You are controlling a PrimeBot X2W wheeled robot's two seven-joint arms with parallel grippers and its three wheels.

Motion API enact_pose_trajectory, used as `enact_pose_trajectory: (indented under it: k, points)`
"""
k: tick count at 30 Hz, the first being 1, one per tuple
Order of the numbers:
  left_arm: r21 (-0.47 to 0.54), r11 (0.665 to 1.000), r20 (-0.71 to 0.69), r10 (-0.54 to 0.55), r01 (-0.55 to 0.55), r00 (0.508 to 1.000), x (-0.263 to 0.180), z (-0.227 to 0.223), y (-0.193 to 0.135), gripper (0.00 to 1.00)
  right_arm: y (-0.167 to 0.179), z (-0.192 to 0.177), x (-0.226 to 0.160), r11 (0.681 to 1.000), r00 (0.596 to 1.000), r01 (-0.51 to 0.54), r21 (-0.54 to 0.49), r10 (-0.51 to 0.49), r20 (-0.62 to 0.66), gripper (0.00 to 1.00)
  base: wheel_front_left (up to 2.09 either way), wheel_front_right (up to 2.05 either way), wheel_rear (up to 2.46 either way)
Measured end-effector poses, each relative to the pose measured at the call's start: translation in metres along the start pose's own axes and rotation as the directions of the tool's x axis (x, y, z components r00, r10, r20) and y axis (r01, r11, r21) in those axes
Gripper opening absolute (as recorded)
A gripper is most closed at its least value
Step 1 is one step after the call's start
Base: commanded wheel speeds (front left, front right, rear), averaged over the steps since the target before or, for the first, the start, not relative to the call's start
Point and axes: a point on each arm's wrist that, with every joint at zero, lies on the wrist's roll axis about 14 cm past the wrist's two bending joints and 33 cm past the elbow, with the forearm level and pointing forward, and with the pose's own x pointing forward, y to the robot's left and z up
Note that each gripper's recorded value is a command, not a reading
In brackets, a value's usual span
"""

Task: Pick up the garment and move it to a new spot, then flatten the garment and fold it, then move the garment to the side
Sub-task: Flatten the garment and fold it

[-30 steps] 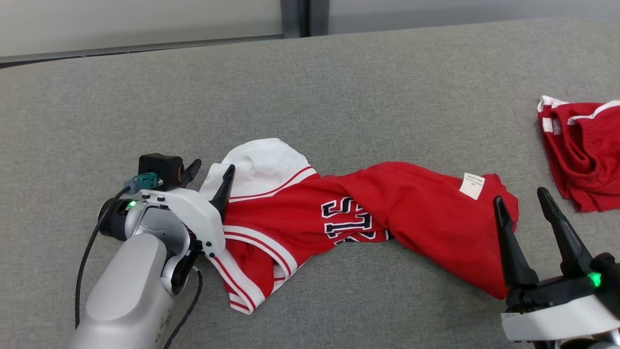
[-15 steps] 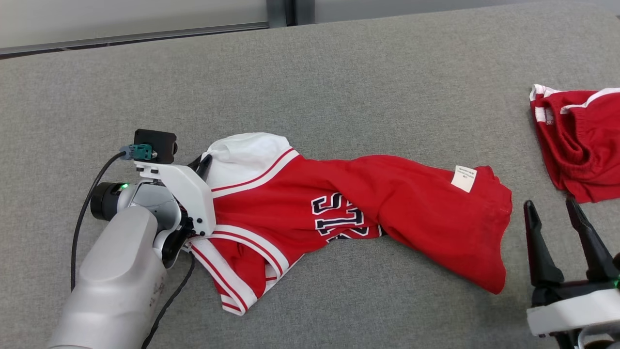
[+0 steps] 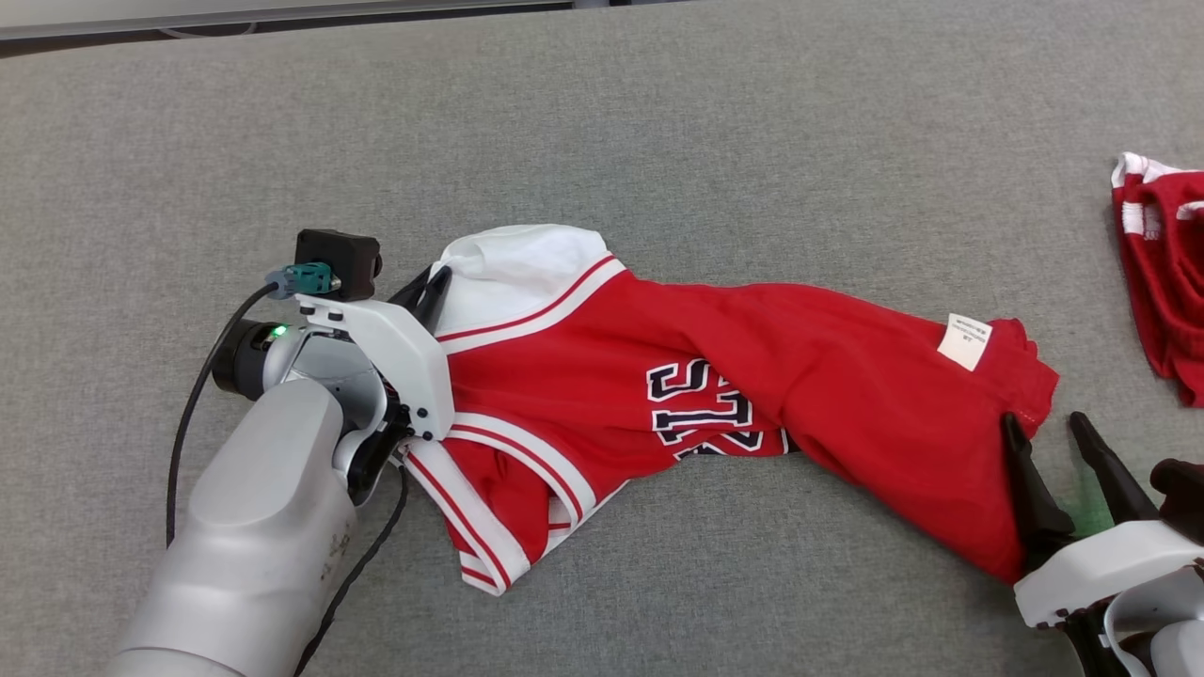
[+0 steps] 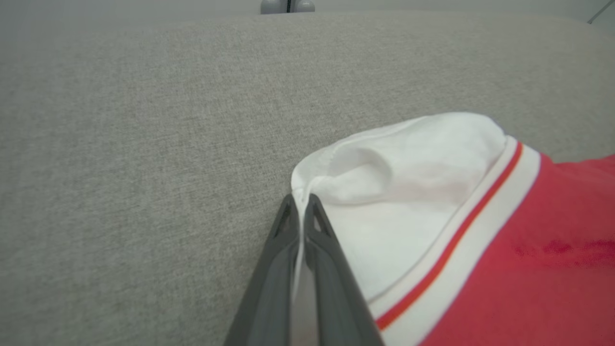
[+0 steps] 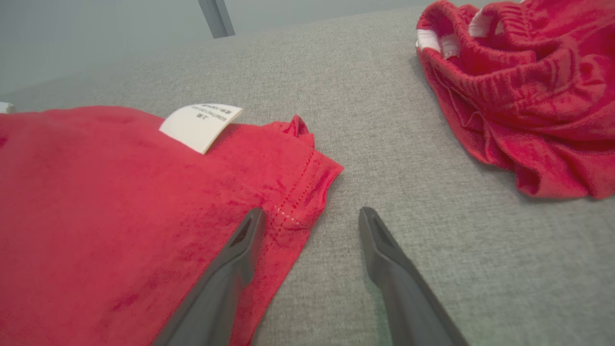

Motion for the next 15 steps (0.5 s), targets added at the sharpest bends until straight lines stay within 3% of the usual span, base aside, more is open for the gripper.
enact_pose_trajectory:
  k: [1,2,3,5,15]
  points:
    - [-0.002,1.0,0.001,0.001,-0.001,1.0,0.0,-0.001,0.0,0.0,0.001,-0.004,0.002,1.0,1.0,-0.006,-0.001,0.006,-0.016,0.78,0.0,0.0,0.0]
    - [-0.006,1.0,0.006,0.002,-0.002,1.0,-0.001,-0.001,0.0,0.0,0.002,-0.006,0.003,1.0,1.0,-0.012,-0.002,0.012,-0.024,0.48,0.0,0.0,0.0]
    - [-0.006,1.0,0.009,0.003,-0.003,1.0,-0.002,0.0,0.001,0.0,0.003,-0.008,0.004,1.0,0.999,-0.015,0.005,0.015,-0.031,0.38,0.0,0.0,0.0]
    - [-0.002,1.0,0.015,0.003,-0.003,1.0,-0.003,0.0,0.001,0.0,0.005,-0.011,0.003,1.0,0.999,-0.024,0.009,0.024,-0.041,0.0,0.0,0.0,0.0]
    - [0.007,1.0,0.07,-0.007,0.006,0.998,-0.006,0.009,-0.003,0.0,0.003,-0.001,0.002,0.999,0.999,-0.035,0.004,0.035,0.008,0.0,0.0,0.0,0.0]
